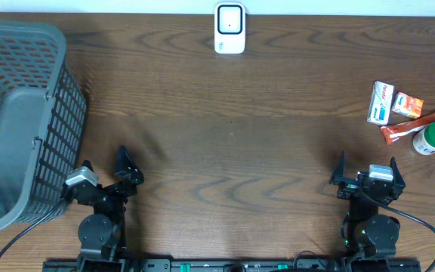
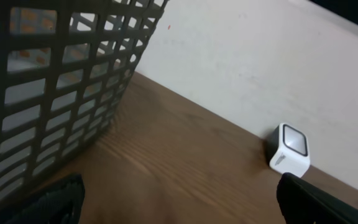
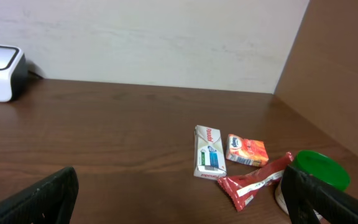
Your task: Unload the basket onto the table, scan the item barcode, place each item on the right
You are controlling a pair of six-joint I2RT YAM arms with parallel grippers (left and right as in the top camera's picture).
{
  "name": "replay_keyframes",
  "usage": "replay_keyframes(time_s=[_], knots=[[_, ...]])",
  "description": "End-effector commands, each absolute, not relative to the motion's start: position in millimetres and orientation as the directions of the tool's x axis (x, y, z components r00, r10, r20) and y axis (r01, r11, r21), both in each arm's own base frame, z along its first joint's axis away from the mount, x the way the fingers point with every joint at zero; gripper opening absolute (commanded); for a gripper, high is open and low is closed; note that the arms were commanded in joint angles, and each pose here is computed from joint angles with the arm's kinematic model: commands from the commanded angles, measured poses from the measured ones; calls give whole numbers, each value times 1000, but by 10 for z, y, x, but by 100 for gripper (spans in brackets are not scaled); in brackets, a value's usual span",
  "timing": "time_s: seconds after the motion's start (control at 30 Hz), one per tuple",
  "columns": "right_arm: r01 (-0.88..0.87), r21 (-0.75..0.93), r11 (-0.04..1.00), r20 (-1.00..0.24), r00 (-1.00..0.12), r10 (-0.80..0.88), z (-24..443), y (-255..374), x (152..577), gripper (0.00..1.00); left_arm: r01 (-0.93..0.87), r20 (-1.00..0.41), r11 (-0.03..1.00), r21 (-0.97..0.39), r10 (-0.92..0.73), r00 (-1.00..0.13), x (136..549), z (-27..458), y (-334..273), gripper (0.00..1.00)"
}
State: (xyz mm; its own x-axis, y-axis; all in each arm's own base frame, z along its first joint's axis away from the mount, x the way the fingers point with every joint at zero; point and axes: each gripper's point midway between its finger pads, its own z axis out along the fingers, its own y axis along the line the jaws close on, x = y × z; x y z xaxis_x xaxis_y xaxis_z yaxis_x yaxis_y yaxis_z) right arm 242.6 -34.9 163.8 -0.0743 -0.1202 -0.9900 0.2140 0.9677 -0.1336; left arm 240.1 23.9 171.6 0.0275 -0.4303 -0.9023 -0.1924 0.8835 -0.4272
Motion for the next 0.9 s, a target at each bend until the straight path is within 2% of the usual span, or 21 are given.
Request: replay_keyframes(time_s=[0.0, 0.23, 0.4, 0.8, 0.87], knots=[[218, -145, 965, -988, -77, -131, 1636, -352, 2421, 99, -222, -925, 901, -372, -379, 14, 2405, 1616, 285, 98], [218, -145, 965, -988, -77, -131, 1636, -352, 2421, 99, -249, -942, 916, -315, -335, -39, 2402, 1446, 303, 98], [219, -145, 965, -988, -77, -131, 1636, -353, 2421, 99, -212, -973, 958, -191, -213, -89, 2410, 1418, 247, 98], [219, -145, 965, -988, -77, -131, 1636, -353, 2421, 99, -167, -971, 966, -198, -216, -100, 2423, 1415, 167, 98], [219, -145, 965, -988, -77, -131, 1636, -353, 2421, 99, -141, -979, 978, -152, -169, -116, 2427, 1406, 128, 98]])
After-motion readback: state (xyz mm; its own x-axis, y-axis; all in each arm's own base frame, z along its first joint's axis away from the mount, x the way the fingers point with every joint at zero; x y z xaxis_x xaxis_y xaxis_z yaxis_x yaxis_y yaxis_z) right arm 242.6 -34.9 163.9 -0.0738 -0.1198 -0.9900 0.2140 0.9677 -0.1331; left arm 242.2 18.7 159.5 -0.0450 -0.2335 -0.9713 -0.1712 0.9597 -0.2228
